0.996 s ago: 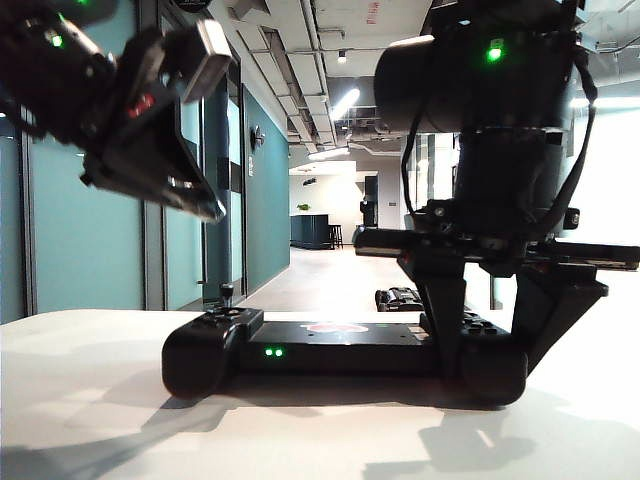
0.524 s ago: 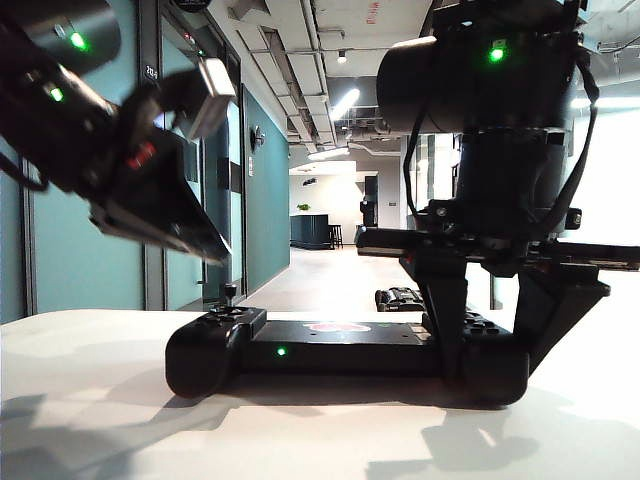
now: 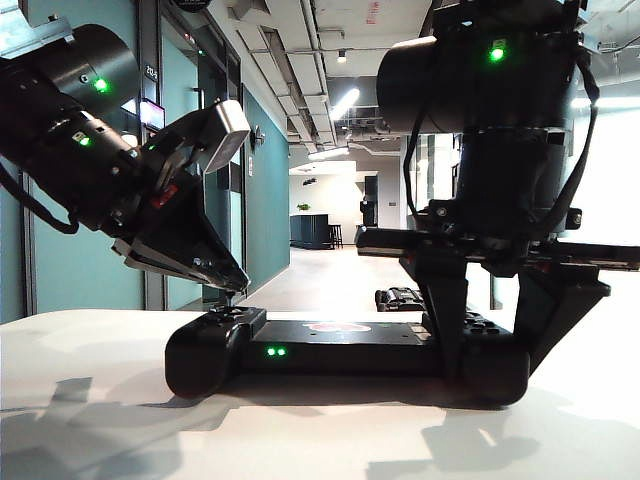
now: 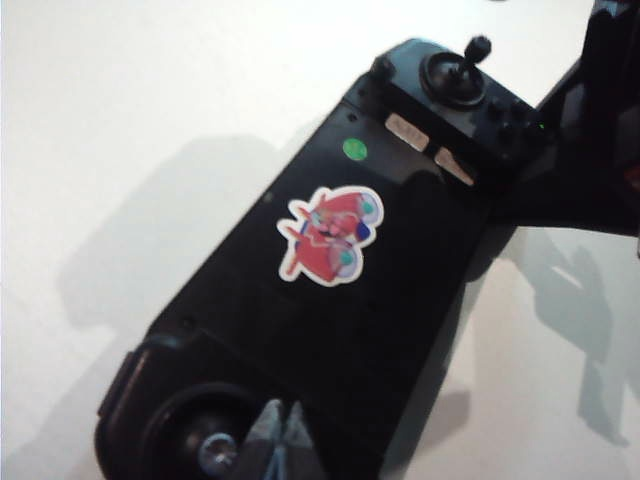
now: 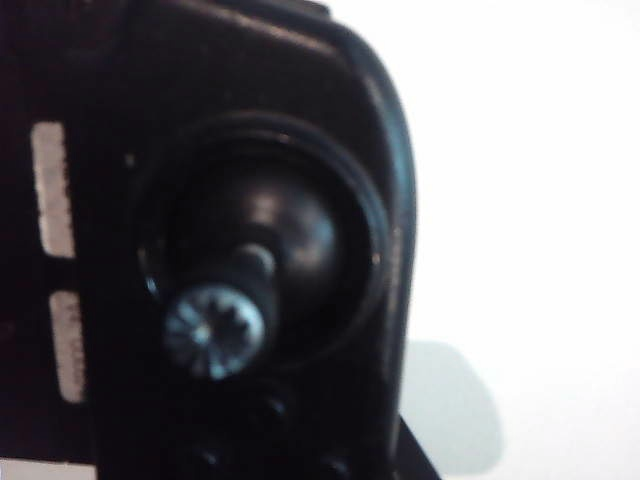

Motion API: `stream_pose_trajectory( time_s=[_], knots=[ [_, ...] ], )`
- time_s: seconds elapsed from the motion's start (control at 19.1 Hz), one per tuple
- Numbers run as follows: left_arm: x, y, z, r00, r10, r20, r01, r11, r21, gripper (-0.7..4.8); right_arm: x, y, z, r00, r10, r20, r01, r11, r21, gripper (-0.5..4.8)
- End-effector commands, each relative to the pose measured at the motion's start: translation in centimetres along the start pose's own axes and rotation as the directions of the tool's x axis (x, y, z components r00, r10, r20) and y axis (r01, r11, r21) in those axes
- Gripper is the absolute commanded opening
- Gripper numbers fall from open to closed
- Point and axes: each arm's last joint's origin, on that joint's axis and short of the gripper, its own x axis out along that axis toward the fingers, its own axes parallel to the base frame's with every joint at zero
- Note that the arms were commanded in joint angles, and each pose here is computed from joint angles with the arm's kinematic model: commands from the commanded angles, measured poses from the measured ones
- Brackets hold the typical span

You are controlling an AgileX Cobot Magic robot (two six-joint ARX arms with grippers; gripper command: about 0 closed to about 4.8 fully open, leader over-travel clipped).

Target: Push the left joystick on the remote control sitting on the white table forward to make the robot dog walk in a straight line until it approaches the door.

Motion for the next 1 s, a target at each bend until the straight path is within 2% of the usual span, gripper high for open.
stream_pose_trajectory(
  time_s=[0.05, 1.0],
  knots=[
    [0.4, 0.2, -0.2, 1.0, -0.006, -0.001, 0.006, 1.0, 0.003, -0.06, 0.1, -0.1, -0.2, 1.0, 0.005, -0.029, -0.005, 1.0, 0.004, 1.48],
    [1.4, 1.1, -0.4, 0.999, 0.03, 0.009, -0.03, 1.0, 0.0, -0.05, 0.1, -0.1, -0.2, 0.999, 0.011, -0.033, -0.011, 1.0, 0.0, 1.47]
  ],
)
